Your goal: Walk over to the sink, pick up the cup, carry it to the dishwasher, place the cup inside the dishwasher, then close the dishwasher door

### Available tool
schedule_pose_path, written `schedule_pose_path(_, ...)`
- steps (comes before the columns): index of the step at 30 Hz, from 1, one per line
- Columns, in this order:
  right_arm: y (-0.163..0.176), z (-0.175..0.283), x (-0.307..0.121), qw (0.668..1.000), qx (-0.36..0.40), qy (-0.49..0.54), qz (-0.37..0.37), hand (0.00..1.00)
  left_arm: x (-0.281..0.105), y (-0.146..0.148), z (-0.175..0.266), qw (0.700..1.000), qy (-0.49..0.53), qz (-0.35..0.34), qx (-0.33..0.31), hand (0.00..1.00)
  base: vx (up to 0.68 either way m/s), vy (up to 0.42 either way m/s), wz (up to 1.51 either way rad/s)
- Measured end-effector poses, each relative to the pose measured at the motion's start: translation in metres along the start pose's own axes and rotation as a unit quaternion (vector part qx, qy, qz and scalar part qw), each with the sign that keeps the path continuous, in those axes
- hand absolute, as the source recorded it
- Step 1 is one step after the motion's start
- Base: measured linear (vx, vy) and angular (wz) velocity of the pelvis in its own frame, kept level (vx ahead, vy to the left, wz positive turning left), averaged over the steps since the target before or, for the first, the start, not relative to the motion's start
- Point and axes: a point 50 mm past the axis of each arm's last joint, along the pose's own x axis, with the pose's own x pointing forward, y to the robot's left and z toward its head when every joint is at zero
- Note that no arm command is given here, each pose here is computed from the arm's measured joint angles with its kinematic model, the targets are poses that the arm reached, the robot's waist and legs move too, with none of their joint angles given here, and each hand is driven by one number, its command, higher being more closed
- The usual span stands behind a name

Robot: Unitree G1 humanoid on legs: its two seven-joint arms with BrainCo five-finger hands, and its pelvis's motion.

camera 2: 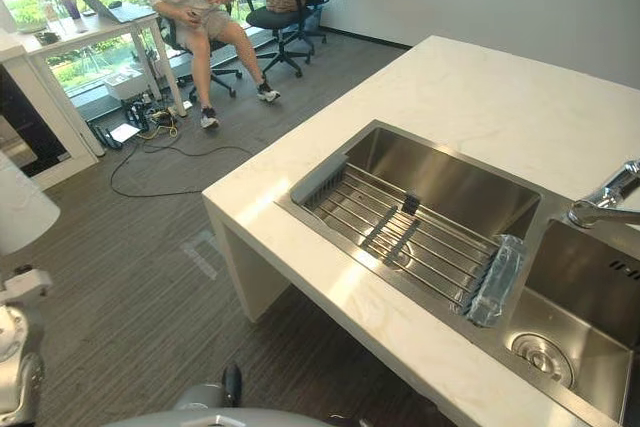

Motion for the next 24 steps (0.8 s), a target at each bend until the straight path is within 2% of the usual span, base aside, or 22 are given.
schedule_pose_path(5, -0.002, -0.010, 0.000, 1.000, -0.004, 0.015, 0.002, 0.00, -0.001, 0.001, 0.002, 1.000, -0.001, -0.020, -0.010, 1.00, 0.03, 0.138, 0.92)
schedule_pose_path(11, -0.038, -0.013, -0.010, 0.999, 0.028, -0.024, -0.038, 0.00, 0.006, -0.016, 0.002, 0.997, -0.026, -0.040, -0.054, 1.00, 0.12, 0.221, 1.37)
schedule_pose_path(13, -0.029, -0.011, -0.006, 0.998, 0.048, -0.024, -0.021, 0.00, 0.011, -0.022, -0.011, 0.998, -0.001, -0.031, -0.063, 1.00, -0.07, 0.148, 1.64)
schedule_pose_path(14, -0.010, -0.022, -0.004, 0.999, 0.040, -0.011, 0.007, 0.00, 0.023, -0.020, -0.004, 0.998, -0.026, -0.033, -0.055, 1.00, -0.11, -0.012, 1.14)
schedule_pose_path(18, -0.035, -0.013, -0.007, 0.999, -0.033, -0.009, -0.024, 0.00, 0.010, -0.031, -0.017, 0.997, 0.021, -0.049, -0.053, 1.00, -0.01, 0.127, 0.90)
schedule_pose_path(22, -0.026, -0.018, -0.005, 0.999, -0.022, -0.001, -0.026, 0.00, 0.002, -0.042, -0.021, 0.995, 0.039, -0.075, -0.055, 1.00, -0.02, 0.259, 1.05)
schedule_pose_path(24, -0.018, -0.024, -0.004, 1.000, -0.012, 0.015, -0.024, 0.00, -0.012, -0.049, -0.036, 0.991, 0.082, -0.096, -0.050, 1.00, -0.07, 0.080, 1.07)
